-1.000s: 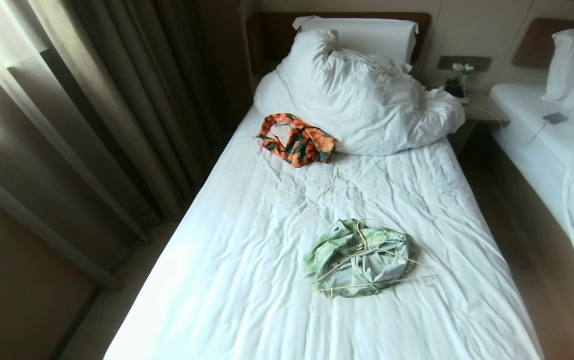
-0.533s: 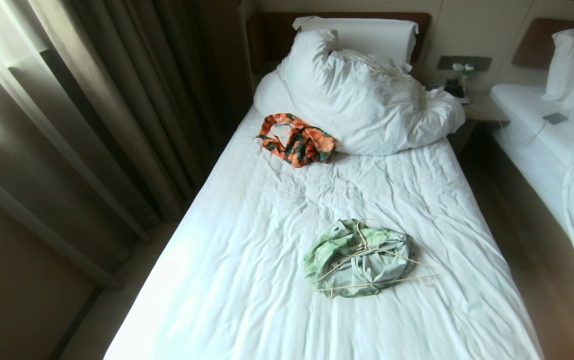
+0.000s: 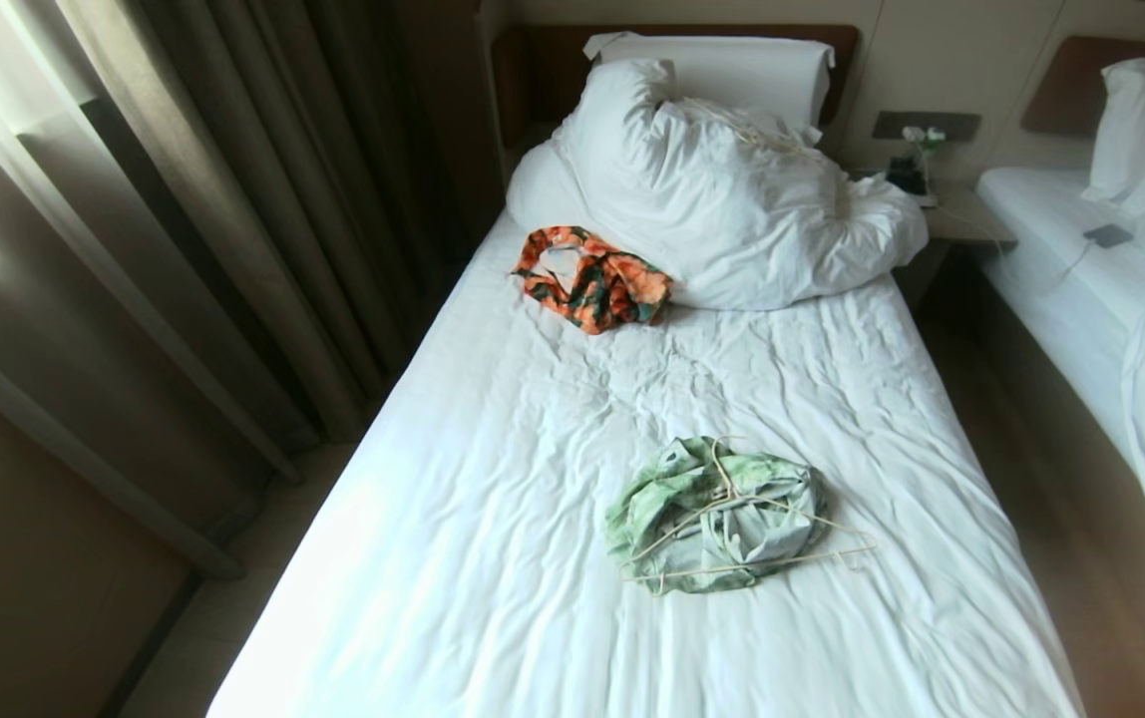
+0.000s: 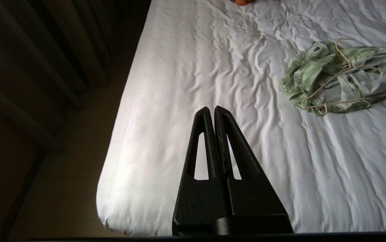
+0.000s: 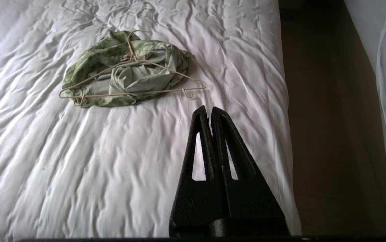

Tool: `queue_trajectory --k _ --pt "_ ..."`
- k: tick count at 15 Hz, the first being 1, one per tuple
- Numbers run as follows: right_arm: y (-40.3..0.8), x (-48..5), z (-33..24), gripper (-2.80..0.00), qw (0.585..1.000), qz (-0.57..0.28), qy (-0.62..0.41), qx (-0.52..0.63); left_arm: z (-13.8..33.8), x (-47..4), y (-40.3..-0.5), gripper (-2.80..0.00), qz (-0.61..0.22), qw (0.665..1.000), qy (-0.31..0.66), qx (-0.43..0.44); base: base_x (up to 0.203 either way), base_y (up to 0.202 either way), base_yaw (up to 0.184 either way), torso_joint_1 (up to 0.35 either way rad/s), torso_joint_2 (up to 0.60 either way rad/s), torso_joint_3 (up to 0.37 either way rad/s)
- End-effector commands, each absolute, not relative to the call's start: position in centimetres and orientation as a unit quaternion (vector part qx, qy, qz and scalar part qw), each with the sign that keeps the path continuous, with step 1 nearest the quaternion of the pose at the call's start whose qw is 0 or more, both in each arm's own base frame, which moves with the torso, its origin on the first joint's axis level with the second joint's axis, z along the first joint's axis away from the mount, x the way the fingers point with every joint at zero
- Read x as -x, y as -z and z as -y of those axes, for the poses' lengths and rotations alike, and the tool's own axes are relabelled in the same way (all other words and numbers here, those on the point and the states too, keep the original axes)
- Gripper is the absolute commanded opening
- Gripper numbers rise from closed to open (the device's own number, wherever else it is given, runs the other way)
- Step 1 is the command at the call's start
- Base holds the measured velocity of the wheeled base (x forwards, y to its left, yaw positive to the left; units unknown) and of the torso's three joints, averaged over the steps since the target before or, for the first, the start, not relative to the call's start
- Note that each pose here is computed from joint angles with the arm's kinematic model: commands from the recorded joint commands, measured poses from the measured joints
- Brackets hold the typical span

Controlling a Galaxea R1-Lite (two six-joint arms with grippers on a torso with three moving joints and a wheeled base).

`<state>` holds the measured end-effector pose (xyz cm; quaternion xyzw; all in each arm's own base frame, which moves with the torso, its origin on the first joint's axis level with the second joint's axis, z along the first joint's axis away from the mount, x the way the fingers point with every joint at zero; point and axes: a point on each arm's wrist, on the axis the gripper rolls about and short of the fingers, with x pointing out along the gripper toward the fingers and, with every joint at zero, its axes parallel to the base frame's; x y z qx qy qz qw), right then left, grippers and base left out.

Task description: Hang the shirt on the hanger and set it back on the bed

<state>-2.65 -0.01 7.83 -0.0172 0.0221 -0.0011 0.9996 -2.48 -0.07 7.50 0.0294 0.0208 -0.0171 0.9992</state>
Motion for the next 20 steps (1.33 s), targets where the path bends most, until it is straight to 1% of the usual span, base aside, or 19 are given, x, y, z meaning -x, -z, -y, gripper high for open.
queue_trajectory --k 1,20 --pt "-7.55 2.56 0.01 -2.80 1.000 -0.028 0.002 0.005 0.07 2.47 -7.49 -2.80 -0.022 0.999 0.017 -0.026 0.000 0.000 0.000 0.000 0.00 0.000" --pt "-7.54 2.55 0.03 -2.80 1.000 -0.028 0.007 -0.004 0.05 2.47 -7.49 -2.80 -0.022 0.999 0.014 -0.023 0.000 0.000 0.000 0.000 0.00 0.000"
